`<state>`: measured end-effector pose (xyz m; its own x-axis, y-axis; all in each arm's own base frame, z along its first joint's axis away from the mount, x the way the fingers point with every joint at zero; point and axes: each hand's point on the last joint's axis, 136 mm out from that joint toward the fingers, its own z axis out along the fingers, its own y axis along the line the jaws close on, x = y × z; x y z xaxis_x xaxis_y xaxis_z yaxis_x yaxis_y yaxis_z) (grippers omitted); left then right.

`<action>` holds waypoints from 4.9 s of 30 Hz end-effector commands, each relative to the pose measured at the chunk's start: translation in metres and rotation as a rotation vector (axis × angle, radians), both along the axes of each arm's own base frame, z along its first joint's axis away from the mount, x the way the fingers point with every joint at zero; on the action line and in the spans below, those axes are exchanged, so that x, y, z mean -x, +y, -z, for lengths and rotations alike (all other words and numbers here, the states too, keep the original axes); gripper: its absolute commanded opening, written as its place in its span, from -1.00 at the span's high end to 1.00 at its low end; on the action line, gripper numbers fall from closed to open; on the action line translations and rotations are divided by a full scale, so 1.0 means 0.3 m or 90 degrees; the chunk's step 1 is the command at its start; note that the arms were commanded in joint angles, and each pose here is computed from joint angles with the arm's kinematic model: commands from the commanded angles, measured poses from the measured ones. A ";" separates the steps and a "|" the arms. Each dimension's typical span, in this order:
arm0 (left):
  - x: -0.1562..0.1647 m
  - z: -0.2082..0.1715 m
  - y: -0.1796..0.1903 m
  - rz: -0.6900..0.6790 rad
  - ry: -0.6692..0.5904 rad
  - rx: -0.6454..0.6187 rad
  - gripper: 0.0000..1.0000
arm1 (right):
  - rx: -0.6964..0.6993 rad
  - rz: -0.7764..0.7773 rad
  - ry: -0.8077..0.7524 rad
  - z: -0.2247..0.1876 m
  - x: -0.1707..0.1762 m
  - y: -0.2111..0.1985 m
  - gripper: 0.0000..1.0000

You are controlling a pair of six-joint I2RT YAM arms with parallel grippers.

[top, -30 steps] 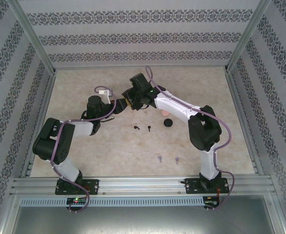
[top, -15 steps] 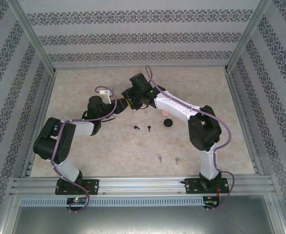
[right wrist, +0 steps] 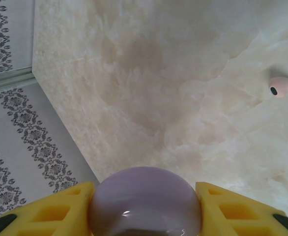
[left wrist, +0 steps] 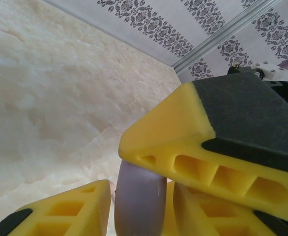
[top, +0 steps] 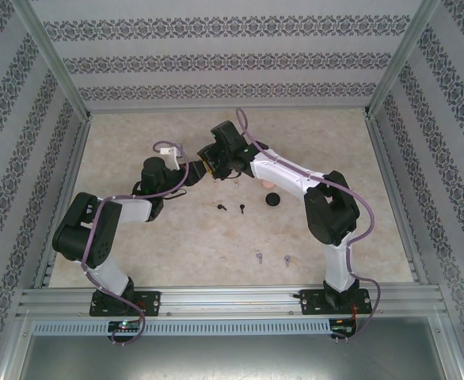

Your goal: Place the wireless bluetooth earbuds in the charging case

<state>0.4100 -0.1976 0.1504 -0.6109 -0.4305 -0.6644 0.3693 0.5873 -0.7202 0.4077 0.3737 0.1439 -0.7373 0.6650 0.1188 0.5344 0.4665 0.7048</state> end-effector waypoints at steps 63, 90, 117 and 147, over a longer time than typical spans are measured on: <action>0.079 -0.469 -0.165 0.280 -0.068 -0.032 1.00 | -0.042 -0.322 -0.523 -0.224 -0.018 -0.309 -0.14; 0.082 -0.476 -0.188 0.294 -0.075 0.009 1.00 | -0.148 -0.373 -0.585 -0.422 0.092 -0.295 -0.03; 0.093 -0.495 -0.211 0.301 -0.085 0.008 1.00 | -0.145 -0.373 -0.545 -0.348 0.046 -0.250 0.42; 0.075 -0.451 -0.233 0.288 -0.067 0.000 0.96 | -0.148 -0.392 -0.548 -0.375 0.038 -0.236 1.00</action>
<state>0.3945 -0.2521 0.2732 -0.7001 -0.1584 -0.6962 0.6004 0.3973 -0.6941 0.3922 0.2971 0.2448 -0.8537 0.1906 -0.4846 -0.4201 0.2981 0.8571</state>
